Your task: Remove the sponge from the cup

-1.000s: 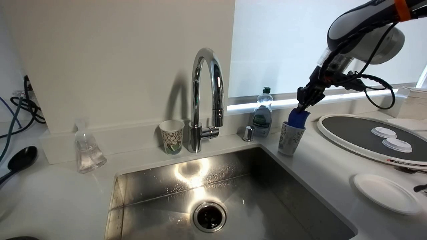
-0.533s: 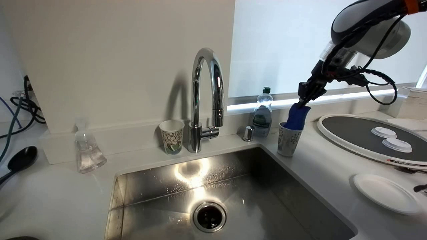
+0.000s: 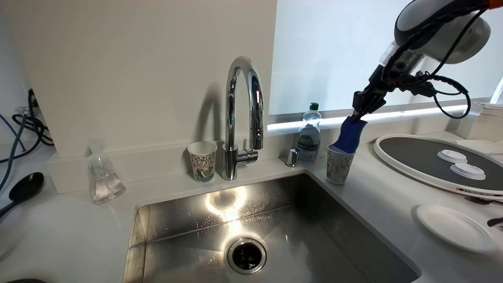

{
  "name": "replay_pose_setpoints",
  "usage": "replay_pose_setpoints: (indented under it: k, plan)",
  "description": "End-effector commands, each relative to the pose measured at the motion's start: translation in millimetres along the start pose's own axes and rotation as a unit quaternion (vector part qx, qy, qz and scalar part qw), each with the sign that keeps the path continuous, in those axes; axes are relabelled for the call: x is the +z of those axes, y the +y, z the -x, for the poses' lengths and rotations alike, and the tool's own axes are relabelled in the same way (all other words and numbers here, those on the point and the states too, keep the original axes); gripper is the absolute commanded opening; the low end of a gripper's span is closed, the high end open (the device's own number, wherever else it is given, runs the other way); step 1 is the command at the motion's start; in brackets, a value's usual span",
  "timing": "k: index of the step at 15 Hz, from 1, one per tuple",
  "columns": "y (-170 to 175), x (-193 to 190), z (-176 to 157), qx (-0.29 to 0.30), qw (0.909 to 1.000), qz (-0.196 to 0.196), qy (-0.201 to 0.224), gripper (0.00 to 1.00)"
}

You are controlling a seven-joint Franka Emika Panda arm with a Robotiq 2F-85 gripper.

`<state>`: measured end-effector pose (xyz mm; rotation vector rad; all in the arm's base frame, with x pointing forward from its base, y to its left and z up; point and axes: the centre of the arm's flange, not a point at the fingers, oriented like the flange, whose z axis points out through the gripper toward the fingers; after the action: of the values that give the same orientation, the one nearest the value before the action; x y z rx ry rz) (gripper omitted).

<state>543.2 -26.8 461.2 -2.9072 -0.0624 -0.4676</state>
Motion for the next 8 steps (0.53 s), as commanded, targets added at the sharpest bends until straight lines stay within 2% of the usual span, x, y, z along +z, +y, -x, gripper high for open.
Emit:
replay_pose_setpoints:
  k: [1,8]
  plan:
    - [0,-8,2,-0.008,0.9999,-0.013,0.000,0.02]
    - [1,-25,-5,-0.008,0.9997,-0.012,0.022,0.02]
